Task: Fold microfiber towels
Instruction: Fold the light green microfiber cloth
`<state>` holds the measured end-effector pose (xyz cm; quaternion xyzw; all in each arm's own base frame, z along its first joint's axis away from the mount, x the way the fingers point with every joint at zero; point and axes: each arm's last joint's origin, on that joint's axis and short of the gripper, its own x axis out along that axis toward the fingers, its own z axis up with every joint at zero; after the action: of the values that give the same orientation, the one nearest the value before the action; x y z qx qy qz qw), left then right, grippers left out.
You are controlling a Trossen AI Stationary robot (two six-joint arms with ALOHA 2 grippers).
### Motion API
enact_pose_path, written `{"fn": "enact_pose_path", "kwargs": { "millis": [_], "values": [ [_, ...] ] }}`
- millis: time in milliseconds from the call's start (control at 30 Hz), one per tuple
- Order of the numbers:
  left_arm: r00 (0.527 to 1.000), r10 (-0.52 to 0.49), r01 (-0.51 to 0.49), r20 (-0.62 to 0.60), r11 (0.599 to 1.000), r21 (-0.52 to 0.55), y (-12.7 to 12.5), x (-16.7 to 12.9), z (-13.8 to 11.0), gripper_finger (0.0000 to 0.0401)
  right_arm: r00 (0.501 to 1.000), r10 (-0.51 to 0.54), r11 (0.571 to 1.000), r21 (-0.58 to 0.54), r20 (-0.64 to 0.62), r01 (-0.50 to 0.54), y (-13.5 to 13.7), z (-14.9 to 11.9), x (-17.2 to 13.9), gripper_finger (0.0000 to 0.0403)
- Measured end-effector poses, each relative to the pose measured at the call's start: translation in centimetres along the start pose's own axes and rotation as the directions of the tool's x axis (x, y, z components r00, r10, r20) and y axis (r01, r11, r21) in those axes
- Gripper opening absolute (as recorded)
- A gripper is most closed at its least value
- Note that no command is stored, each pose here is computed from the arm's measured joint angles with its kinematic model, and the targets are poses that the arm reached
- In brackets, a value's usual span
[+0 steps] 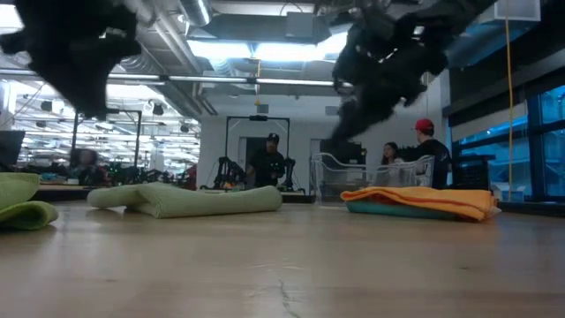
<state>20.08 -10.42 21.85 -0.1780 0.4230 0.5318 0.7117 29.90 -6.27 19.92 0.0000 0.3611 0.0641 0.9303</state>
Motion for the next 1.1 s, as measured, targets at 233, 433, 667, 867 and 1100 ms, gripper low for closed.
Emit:
{"fn": "enact_pose_path", "kwargs": {
  "millis": [233, 433, 667, 867, 1100],
  "values": [
    [0.997, 0.032, -0.027, 0.069, 0.998, -0.063, 3.2, 1.9, -0.5, 0.0103, 0.909, -0.256, 0.951, 0.253, 0.33, 0.176, -1.7, 2.1, 0.2, 0.0213],
    [0.953, -0.107, 0.156, 0.283, 0.975, -0.157, 6.9, 1.8, 1.2, 0.0103, 0.943, -0.172, 0.965, 0.24, 0.284, 0.103, -4.5, 8.0, 2.6, 0.0213],
    [0.931, -0.216, 0.274, 0.296, 0.946, -0.172, 8.8, 2.0, 1.8, 0.0103, 0.998, 0.062, 0.975, 0.21, 0.023, -0.065, -11.1, 11.1, 7.6, 0.0213],
    [0.928, -0.221, 0.262, 0.299, 0.96, -0.103, 8.7, 2.0, 1.8, 0.0103, 0.957, 0.289, 0.902, 0.332, 0.008, -0.275, -13.9, 9.9, 12.6, 0.0213],
    [0.93, -0.223, 0.258, 0.291, 0.962, -0.089, 8.6, 2.0, 1.8, 0.0103, 0.995, 0.08, 0.941, 0.335, -0.063, -0.054, -14.5, 10.3, 16.5, 0.0213]
  ]
}}
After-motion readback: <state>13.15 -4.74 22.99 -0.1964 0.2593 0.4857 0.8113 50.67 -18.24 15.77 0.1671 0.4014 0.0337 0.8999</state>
